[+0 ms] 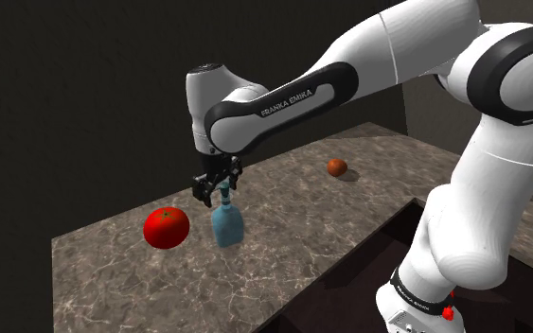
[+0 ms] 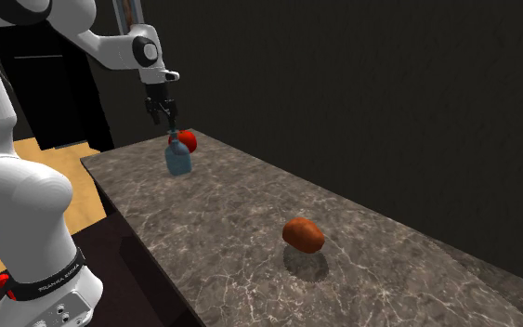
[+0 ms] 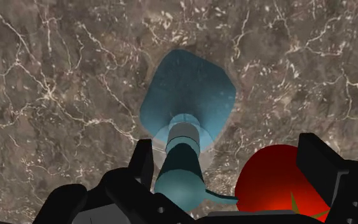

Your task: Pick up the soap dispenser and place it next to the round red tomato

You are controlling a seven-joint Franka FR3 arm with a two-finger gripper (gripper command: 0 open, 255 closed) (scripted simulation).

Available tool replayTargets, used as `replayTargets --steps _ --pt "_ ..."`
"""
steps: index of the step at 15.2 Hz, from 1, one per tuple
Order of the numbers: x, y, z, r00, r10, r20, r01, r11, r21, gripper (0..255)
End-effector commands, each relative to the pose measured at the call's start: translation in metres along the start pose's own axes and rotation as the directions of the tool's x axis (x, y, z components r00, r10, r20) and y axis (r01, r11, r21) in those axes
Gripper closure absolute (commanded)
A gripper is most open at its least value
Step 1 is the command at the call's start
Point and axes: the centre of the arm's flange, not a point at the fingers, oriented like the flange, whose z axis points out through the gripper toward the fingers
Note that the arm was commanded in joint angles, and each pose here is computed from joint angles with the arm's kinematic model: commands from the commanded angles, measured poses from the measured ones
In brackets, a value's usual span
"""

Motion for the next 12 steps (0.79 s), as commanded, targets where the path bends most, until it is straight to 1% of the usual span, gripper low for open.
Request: replayTargets --steps 1,4,12 --pt "0.0 0.0 -0.013 1.0 0.0 0.0 0.0 1.0 0.0 0" --pt "0.0 0.0 -0.05 1.0 0.0 0.0 0.0 1.0 0.0 0" --pt "0.0 0.0 -0.049 1.0 0.0 0.0 0.0 1.0 0.0 0"
